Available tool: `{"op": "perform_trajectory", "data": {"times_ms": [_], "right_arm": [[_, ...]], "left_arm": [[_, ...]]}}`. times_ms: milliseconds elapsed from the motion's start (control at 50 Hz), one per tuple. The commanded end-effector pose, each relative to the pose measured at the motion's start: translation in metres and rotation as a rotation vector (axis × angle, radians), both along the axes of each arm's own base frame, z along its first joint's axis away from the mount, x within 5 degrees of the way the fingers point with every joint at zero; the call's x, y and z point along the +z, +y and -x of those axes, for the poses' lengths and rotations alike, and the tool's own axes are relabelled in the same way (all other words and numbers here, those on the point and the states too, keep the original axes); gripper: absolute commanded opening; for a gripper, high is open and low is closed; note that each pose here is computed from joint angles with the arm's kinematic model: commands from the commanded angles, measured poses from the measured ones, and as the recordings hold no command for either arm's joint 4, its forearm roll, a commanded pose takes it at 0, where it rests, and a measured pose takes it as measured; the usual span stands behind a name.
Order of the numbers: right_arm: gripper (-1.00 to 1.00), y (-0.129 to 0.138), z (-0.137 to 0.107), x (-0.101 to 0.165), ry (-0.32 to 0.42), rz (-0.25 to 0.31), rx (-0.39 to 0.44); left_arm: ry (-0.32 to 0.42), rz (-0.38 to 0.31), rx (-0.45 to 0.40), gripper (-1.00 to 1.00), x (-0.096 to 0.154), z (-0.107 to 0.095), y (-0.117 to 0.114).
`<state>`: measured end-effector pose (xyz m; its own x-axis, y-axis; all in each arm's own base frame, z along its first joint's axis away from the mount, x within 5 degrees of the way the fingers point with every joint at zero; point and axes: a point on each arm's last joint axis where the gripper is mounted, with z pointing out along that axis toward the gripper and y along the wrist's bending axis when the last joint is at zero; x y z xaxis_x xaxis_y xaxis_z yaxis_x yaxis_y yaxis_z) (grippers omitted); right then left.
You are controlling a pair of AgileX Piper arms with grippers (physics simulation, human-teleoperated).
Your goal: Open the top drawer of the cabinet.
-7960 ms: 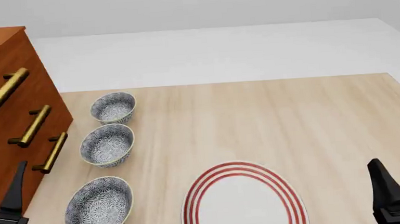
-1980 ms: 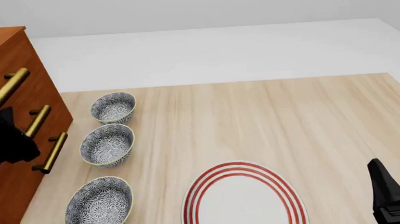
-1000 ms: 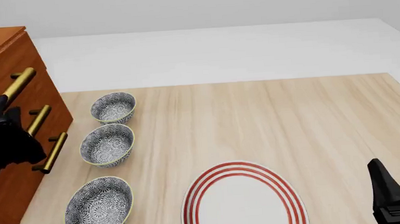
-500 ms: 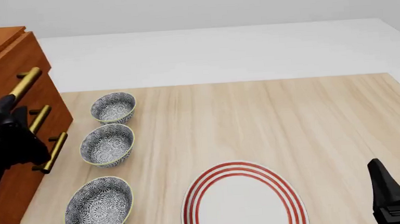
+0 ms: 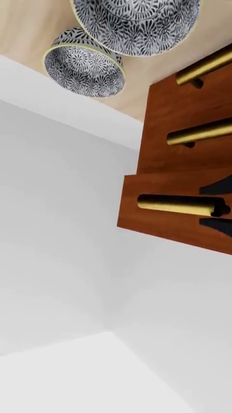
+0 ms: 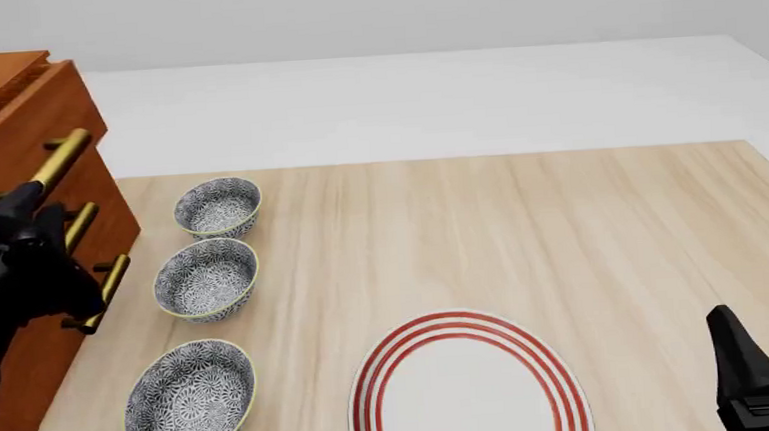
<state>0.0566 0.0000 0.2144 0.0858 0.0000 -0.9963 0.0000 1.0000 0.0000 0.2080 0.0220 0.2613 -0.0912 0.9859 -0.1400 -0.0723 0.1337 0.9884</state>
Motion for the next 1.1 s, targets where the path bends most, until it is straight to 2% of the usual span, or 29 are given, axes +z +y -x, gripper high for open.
{"op": "perform_trajectory", "data": {"times_ms": [20,1100], "right_arm": [[1.00,0.0000,0.0000,0.0000,0.000,0.000,0.000],[1.00,0.0000,0.0000,0.0000,0.000,0.000,0.000]], "left_arm": [[0.010,0.003,-0.010,-1.00,-0.0014,0.0021,-0.0034],[0.005,0.003,-0.052,-1.00,-0.0025,0.0045,-0.0122]]}}
